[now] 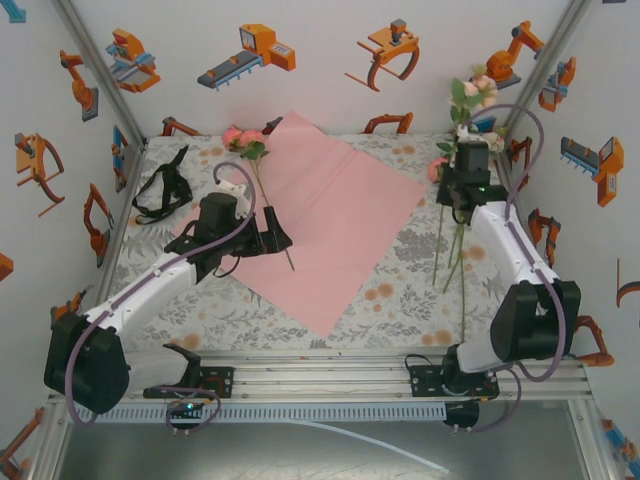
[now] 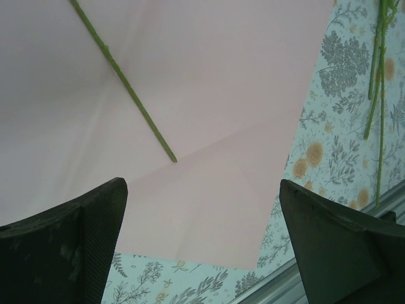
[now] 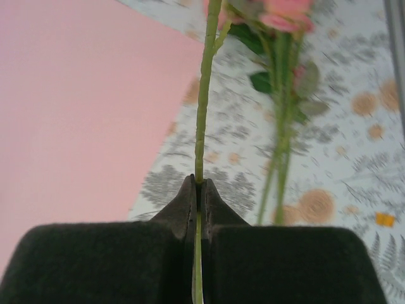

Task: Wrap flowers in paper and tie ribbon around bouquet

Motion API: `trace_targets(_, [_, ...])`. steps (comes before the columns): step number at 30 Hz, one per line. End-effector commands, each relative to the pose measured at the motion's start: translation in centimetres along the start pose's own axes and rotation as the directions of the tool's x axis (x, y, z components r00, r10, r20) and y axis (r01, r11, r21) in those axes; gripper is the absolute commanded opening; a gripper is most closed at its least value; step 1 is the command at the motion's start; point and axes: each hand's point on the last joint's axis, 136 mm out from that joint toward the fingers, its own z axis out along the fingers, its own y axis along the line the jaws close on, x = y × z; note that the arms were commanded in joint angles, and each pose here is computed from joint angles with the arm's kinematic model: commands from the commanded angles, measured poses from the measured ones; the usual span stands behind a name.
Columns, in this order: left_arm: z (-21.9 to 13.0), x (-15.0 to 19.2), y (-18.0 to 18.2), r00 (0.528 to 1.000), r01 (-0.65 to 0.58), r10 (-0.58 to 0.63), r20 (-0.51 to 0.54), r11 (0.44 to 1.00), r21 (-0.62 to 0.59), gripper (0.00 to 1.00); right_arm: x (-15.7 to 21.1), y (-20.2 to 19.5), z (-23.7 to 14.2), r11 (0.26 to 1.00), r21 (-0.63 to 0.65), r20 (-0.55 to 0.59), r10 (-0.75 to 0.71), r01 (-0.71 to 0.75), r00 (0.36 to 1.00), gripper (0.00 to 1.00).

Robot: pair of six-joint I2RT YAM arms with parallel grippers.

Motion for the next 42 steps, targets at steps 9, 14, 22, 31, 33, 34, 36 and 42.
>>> trace_targets(9, [-2.7,-0.4,-2.4,0.998,-0.054,0.05,0.046,0.994,0.093,0.97,-6.1,23.2,-1.4,0.896,-0.399,0.164,-0.137,0.193,0.977,0.0])
trace_targets(14, [-3.6,-0.2,-1.5,0.996,-0.065,0.062,0.058,0.997,0.039,0.97,-5.4,31.7,0.6,0.824,-0.503,0.183,-0.193,0.26,0.964,0.0])
trace_targets(22, [-4.7,0.2,-0.2,0.995,-0.067,0.069,0.067,0.997,-0.03,0.97,-1.6,39.5,6.7,0.729,-0.625,0.153,-0.238,0.28,0.959,0.0])
trace_targets(31, [-4.6,0.4,0.4,0.996,-0.066,0.07,0.058,0.996,-0.063,0.97,3.6,42.2,12.2,0.719,-0.669,0.024,-0.231,0.188,0.973,0.0])
trace_targets(33, [-4.4,0.4,0.6,0.996,-0.064,0.068,0.055,0.996,-0.07,0.97,4.9,42.1,13.0,0.73,-0.669,-0.029,-0.217,0.142,0.976,0.0])
trace_targets(34, [-4.4,0.4,0.7,0.996,-0.062,0.066,0.057,0.995,-0.075,0.97,5.4,42.0,13.3,0.737,-0.665,-0.053,-0.208,0.121,0.977,0.0])
trace_targets(36, [-4.1,0.4,1.0,0.997,-0.055,0.061,0.056,0.994,-0.09,0.97,6.5,41.6,13.8,0.754,-0.651,-0.104,-0.199,0.084,0.974,0.0])
trace_targets(42, [-3.8,0.2,1.6,0.997,-0.037,0.044,0.057,0.992,-0.12,0.97,7.2,40.3,13.8,0.799,-0.599,-0.16,-0.192,0.059,0.968,0.0])
